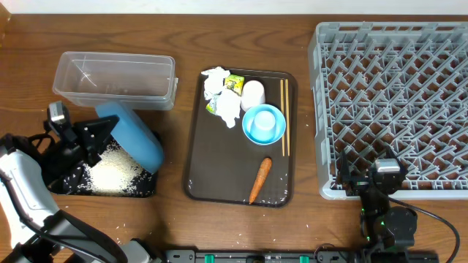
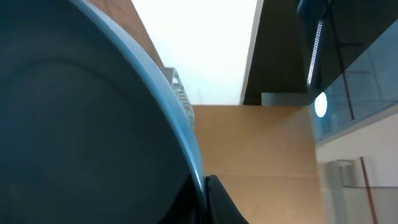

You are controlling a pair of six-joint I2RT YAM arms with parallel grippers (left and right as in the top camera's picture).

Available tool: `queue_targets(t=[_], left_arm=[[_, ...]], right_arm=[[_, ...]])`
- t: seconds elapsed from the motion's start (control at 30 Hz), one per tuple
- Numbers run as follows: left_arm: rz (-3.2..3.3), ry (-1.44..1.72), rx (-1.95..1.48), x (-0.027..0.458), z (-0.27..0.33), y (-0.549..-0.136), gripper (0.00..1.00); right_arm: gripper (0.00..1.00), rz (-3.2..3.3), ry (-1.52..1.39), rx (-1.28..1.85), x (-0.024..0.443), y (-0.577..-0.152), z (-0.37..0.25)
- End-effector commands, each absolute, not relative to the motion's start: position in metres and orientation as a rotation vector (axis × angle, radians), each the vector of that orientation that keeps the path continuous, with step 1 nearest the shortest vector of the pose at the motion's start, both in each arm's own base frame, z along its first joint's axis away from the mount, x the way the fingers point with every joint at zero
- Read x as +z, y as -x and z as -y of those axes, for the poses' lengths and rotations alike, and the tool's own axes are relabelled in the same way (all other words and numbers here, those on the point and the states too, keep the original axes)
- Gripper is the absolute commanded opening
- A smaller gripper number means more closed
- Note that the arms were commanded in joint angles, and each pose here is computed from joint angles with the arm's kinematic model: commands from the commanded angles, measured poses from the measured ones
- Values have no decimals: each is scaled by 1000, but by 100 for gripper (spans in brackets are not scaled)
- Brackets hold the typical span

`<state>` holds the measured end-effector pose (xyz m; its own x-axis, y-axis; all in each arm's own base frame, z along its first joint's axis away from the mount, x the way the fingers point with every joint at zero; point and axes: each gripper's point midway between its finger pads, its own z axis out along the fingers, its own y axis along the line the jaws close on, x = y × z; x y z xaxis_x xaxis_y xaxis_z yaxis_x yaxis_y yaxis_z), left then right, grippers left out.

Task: Sort waste into correct bins and load items into the dishwasher rack
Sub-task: 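Tilt the blue plate with the left gripper to pour rice onto black tray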

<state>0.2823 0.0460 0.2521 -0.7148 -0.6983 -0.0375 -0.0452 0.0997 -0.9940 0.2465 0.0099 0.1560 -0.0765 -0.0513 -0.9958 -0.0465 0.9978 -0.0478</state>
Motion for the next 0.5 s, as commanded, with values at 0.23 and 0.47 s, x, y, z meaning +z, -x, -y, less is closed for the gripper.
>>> queue_targets(t=[0.23,0.47], left_arm=[[-1730,788,-1593,262,-81,-274,7],[-1764,815,-1582,261,-75,-265,6]], right_arm=[[99,-1650,92,-8,155,-246,-12],[99,-1650,92,-8,155,-246,-12]])
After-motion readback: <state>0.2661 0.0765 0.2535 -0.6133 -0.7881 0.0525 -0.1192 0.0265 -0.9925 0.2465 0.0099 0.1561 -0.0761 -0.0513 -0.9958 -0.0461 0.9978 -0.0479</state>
